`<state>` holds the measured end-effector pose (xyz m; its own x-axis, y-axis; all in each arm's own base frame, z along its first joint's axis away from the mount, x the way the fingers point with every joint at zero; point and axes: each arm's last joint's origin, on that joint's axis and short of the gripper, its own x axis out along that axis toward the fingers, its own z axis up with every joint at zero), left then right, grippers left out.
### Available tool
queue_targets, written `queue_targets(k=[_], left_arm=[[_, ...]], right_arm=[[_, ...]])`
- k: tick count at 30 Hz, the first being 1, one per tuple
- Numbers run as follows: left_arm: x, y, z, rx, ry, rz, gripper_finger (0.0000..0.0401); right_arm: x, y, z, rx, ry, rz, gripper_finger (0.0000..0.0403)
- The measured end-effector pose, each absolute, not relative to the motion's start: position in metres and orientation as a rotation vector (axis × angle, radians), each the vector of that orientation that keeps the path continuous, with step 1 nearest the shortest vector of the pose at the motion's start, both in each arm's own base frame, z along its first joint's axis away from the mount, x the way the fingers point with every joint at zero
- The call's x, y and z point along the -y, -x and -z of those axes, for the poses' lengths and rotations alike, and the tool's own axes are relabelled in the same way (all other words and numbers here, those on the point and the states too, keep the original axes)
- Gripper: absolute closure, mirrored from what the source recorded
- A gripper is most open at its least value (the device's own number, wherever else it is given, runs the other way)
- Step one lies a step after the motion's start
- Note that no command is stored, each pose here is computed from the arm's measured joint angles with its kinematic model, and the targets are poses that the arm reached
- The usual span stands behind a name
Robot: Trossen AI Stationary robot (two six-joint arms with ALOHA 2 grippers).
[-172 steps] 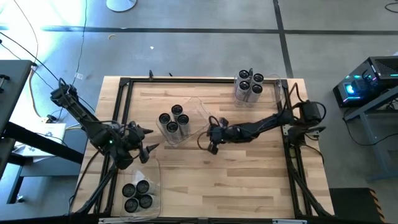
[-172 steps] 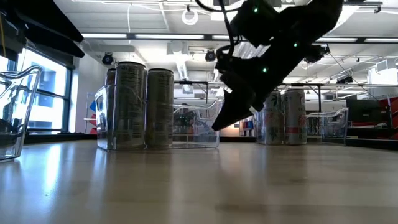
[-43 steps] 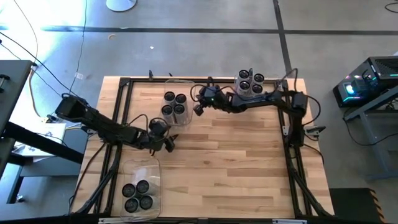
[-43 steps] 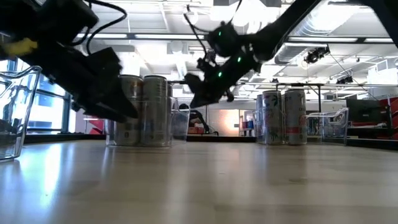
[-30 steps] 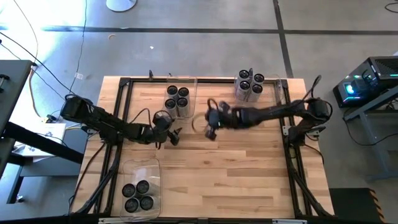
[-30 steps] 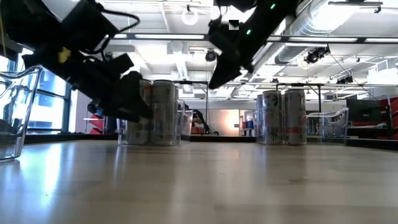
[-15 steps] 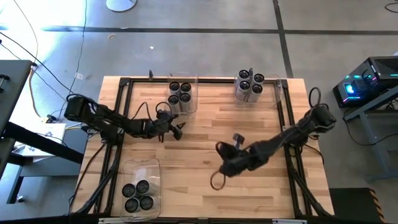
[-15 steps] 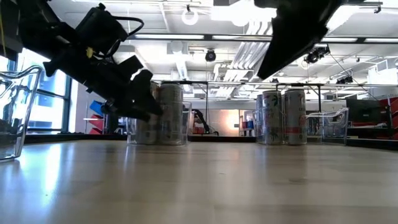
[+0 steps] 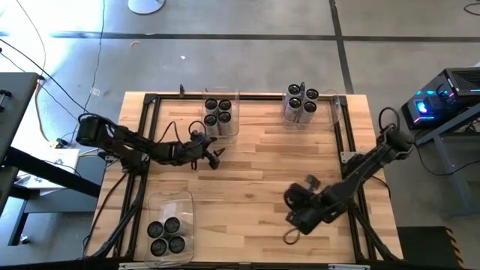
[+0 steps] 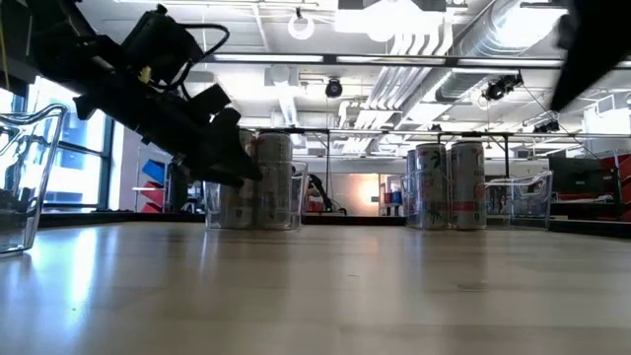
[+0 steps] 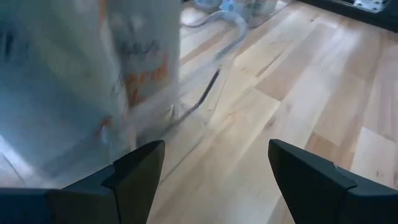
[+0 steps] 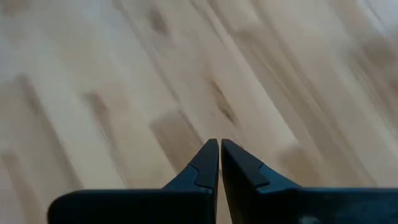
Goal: Sort soda cans
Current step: Adjust the top left and right transparent bins
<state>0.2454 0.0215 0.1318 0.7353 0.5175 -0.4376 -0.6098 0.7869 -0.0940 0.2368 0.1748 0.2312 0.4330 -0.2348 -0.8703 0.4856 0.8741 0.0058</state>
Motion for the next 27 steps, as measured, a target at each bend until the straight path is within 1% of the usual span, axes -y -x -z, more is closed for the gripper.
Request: queue_targets(k=[5, 7, 9, 12, 14, 17, 21, 24, 27], left_arm=[[-0.007, -0.245, -0.142, -0.374, 0.197, -0.580, 0.0119], [-0.002, -0.244, -0.148, -0.354, 0.183, -0.561, 0.0119], [0.002, -0.242, -0.154, -0.336, 0.172, -0.539, 0.0119], [0.009, -0.240, -0.161, -0.311, 0.166, -0.502, 0.0119], [0.014, -0.239, -0.165, -0.298, 0.160, -0.474, 0.0119], [0.021, -0.238, -0.168, -0.297, 0.135, -0.437, 0.0119], [0.026, -0.237, -0.167, -0.304, 0.120, -0.411, 0.0119], [0.026, -0.238, -0.165, -0.318, 0.116, -0.409, 0.0119], [0.026, -0.238, -0.164, -0.317, 0.121, -0.408, 0.0119]], right_arm=[[-0.170, -0.209, -0.232, -1.132, -0.281, 0.642, 0.0391], [-0.165, -0.207, -0.226, -1.184, -0.249, 0.664, 0.0391], [-0.157, -0.207, -0.215, -1.199, -0.158, 0.630, 0.0391], [-0.143, -0.213, -0.197, -1.196, -0.064, 0.509, 0.0391], [-0.123, -0.219, -0.191, -1.175, -0.063, 0.482, 0.0391], [-0.086, -0.235, -0.187, -1.089, -0.063, 0.449, 0.0391], [-0.033, -0.249, -0.184, -1.038, -0.021, 0.480, 0.0388], [0.004, -0.256, -0.190, -1.057, 0.010, 0.560, 0.0370], [0.033, -0.262, -0.204, -1.040, 0.015, 0.601, 0.0334]])
